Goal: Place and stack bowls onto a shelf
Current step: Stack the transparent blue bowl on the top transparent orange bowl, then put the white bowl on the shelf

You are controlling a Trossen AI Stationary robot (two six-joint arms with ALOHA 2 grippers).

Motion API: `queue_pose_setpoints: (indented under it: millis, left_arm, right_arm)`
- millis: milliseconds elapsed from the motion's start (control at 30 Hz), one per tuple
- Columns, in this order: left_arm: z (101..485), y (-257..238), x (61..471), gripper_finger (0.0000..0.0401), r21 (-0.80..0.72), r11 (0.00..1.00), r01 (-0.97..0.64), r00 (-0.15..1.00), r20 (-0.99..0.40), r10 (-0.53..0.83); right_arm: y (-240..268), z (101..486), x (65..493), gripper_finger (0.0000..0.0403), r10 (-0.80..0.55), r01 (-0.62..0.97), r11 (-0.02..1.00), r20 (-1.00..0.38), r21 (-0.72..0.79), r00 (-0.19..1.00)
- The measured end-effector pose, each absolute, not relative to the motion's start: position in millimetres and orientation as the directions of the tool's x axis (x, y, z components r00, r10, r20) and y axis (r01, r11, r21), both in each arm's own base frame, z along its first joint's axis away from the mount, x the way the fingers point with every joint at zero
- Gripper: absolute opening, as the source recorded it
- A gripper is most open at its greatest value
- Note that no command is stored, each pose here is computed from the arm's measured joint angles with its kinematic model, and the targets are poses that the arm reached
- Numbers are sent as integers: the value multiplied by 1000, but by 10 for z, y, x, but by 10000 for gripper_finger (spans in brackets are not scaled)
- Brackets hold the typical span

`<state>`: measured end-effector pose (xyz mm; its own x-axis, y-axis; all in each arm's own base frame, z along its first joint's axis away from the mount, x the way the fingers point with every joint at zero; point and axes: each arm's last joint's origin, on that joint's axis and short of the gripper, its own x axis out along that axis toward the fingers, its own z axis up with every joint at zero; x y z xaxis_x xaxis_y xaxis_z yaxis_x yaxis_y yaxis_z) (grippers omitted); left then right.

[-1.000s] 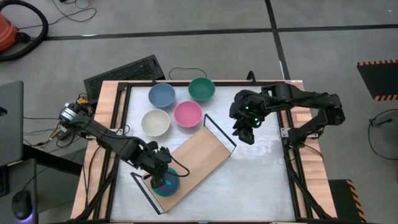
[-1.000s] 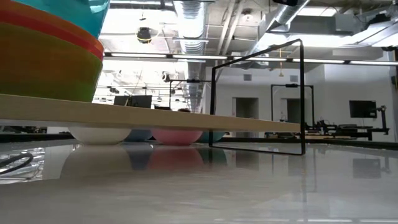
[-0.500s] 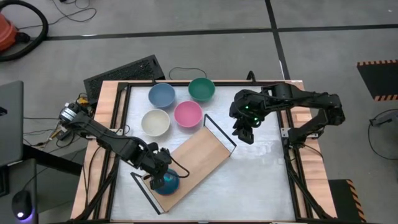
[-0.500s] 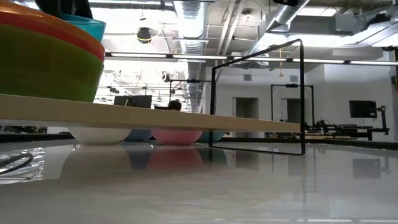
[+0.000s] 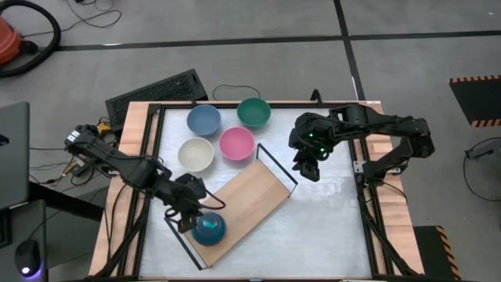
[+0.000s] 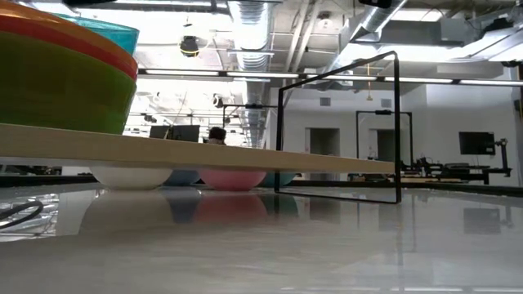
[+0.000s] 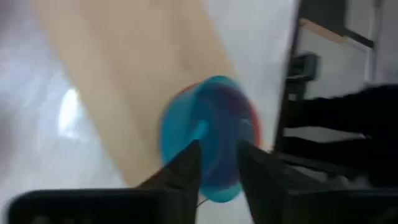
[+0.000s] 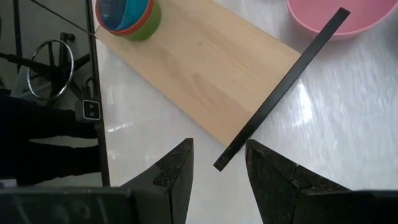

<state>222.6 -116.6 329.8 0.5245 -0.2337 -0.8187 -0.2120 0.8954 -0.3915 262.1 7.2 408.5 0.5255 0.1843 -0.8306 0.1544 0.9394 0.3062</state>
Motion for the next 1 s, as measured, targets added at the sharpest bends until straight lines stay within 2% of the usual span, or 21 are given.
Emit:
queue_pose_setpoints:
  millis: [100, 167, 267, 433, 600, 833, 1000]
  left_arm:
    - [3299, -1165, 2262, 24, -391, 903, -178, 537, -808, -244]
    - [3257, -1146, 2306, 9, -379, 906, -190, 530, -816, -230]
    - [3090, -1142, 2339, 3, -353, 917, -187, 498, -838, -221]
    - [2742, -1165, 2315, 0, -421, 888, -187, 449, -840, -304]
    - [2586, -1158, 2305, 0, -428, 880, -209, 445, -842, -304]
    - [2594, -1143, 2354, 0, -499, 848, -180, 452, -807, -380]
    - [2830, -980, 2323, 0, -508, 836, -206, 503, -788, -355]
  right_arm:
    - [72, 4085, 2621, 171, 184, 154, 939, -831, 306, 526]
    - [72, 4085, 2621, 171, 184, 154, 939, -830, 306, 526]
    - [72, 4086, 2621, 171, 184, 154, 939, -830, 306, 526]
    - [72, 4086, 2621, 171, 184, 155, 939, -830, 306, 526]
    - [71, 4087, 2621, 171, 184, 155, 939, -830, 307, 527]
    - [71, 4087, 2621, 171, 184, 154, 939, -830, 306, 527]
    - [54, 4087, 2621, 171, 181, 144, 944, -830, 297, 528]
